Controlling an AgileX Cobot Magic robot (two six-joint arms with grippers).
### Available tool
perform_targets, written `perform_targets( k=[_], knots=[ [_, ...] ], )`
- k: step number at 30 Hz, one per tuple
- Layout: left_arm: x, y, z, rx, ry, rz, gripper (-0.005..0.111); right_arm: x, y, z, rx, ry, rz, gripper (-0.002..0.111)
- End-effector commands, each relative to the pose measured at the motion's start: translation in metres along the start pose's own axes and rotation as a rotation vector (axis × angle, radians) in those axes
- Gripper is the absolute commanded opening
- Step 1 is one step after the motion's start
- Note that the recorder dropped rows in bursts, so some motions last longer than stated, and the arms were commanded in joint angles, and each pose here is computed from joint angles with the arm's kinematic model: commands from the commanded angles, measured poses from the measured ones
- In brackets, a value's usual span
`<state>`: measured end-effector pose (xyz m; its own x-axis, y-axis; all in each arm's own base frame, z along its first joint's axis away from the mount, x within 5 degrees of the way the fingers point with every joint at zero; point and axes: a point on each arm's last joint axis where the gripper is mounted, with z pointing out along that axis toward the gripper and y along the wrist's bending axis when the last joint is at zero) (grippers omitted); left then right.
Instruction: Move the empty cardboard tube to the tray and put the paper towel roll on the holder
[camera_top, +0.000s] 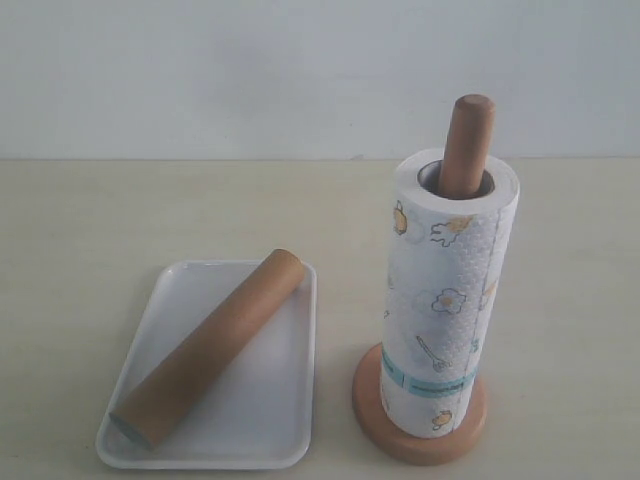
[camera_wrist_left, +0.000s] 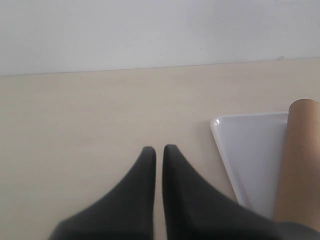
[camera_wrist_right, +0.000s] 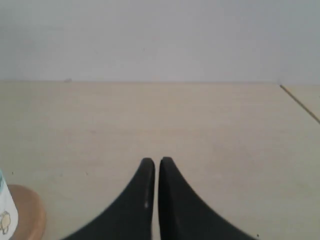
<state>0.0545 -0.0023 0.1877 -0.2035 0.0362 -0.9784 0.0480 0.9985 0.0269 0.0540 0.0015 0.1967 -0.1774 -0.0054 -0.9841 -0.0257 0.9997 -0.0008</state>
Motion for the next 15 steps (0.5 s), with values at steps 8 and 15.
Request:
perform_targets(
  k=[8,15],
  knots=[
    [0.0012,-0.0002,0.0002,0.001,0.001,-0.017,0.005,0.0163,-0.0001,0.0018,0.009,0.100,0.117,0.003],
    [0.0012,-0.0002,0.0002,0.001,0.001,-0.017,0.005,0.0163,-0.0001,0.0018,0.012,0.100,0.175,0.003]
  ],
)
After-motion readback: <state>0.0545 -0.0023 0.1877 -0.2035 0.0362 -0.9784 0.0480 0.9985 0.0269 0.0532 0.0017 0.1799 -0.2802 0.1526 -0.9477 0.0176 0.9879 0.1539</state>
